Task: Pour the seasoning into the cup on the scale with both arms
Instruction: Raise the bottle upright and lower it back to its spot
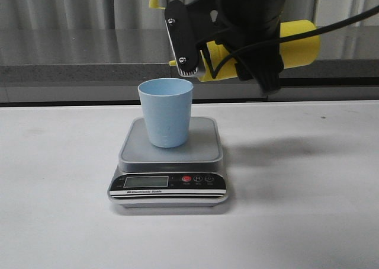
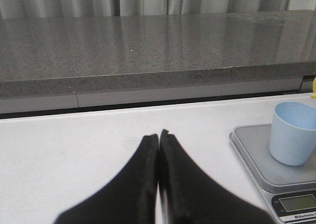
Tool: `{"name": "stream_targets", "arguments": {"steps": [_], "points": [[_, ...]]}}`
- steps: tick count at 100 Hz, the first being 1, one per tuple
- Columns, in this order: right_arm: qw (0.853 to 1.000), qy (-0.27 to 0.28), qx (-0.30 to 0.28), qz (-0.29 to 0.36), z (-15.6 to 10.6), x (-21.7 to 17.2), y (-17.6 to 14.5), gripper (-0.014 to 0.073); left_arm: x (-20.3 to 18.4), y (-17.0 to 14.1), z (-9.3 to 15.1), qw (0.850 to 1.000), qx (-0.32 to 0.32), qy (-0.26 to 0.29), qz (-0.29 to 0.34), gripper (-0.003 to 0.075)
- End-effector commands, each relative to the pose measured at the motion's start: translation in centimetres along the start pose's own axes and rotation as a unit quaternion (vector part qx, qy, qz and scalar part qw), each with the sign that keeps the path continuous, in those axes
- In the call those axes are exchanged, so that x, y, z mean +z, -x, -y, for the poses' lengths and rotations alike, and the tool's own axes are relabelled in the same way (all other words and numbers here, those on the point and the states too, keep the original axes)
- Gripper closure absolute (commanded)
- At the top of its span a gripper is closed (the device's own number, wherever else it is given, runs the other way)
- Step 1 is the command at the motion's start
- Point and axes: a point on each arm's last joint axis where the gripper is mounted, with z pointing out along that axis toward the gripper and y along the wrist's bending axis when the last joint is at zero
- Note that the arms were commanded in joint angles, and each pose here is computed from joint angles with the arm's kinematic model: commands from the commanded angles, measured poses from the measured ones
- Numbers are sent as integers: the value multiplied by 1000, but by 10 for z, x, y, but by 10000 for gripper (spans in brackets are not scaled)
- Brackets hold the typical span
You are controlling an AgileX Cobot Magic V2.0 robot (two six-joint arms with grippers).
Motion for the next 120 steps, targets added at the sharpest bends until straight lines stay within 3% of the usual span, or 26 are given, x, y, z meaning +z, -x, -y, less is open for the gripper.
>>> {"name": "stream_targets", "arguments": {"steps": [1,48,62,76,85,97,109,120], "points": [[999,-51,-3,-8,26,-16,-10,365,-1,16,0,999,-2,3,51,740],[999,-48,-9,-15,25,-16,-11,365,-1,16,0,999,-2,3,51,740],[998,-41,42,-14,24,-15,-13,365,-1,16,0,999,-2,3,51,740],[987,-21,159,-21,25,-11,-26,365,-1,16,0,999,-2,3,51,740],[968,-8,251,-21,28,-10,-40,365,-1,16,0,999,-2,3,51,740],[928,3,373,2,37,-13,-62,381,-1,16,0,999,-2,3,51,740],[865,14,499,60,49,-20,-82,382,-1,16,0,999,-2,3,51,740],[813,17,568,129,52,-24,-95,382,-1,16,0,999,-2,3,51,740]]}}
